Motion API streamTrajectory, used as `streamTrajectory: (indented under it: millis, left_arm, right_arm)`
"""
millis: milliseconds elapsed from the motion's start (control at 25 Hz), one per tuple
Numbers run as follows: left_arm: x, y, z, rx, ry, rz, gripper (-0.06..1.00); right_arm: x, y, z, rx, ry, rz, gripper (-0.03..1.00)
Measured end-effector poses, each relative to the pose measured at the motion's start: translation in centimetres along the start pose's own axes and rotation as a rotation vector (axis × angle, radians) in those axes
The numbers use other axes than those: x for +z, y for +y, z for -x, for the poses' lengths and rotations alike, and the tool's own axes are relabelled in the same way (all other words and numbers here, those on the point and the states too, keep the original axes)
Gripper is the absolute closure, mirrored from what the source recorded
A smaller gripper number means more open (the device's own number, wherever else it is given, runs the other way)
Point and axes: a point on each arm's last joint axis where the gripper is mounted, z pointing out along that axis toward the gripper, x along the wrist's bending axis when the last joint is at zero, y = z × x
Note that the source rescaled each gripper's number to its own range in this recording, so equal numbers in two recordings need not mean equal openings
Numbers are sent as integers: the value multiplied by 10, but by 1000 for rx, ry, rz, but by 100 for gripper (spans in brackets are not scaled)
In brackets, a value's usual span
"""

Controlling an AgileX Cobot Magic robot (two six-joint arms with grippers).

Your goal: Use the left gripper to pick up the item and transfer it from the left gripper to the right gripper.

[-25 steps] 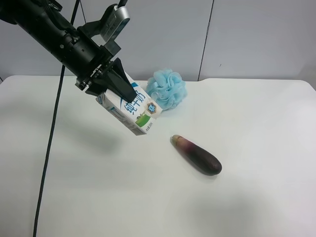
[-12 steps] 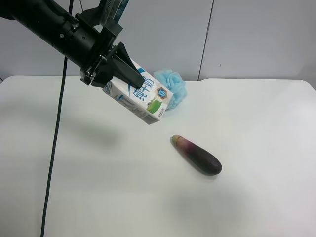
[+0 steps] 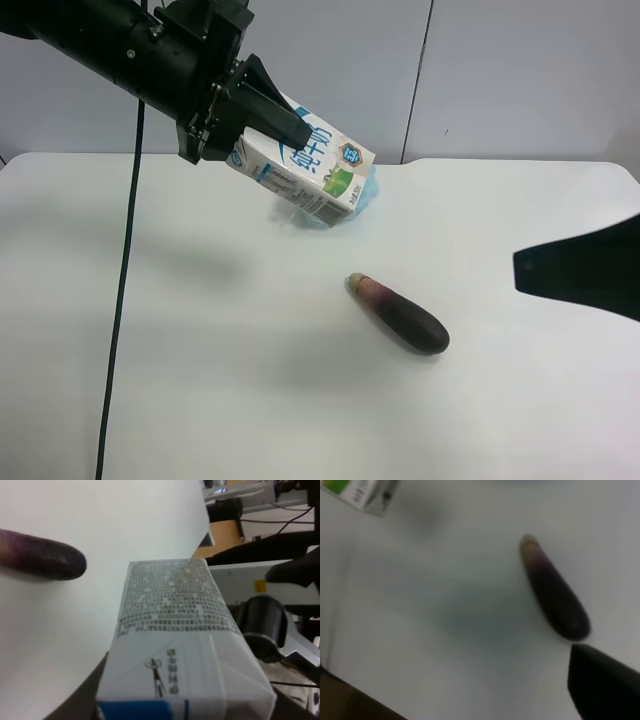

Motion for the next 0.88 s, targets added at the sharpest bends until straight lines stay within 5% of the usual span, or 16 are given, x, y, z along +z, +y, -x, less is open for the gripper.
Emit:
streamTrajectory:
  millis: [880]
  left_arm:
    - [0,3,5,-5,-59,37,94]
  right_arm:
    - [90,35,36,68,454,-34,-3]
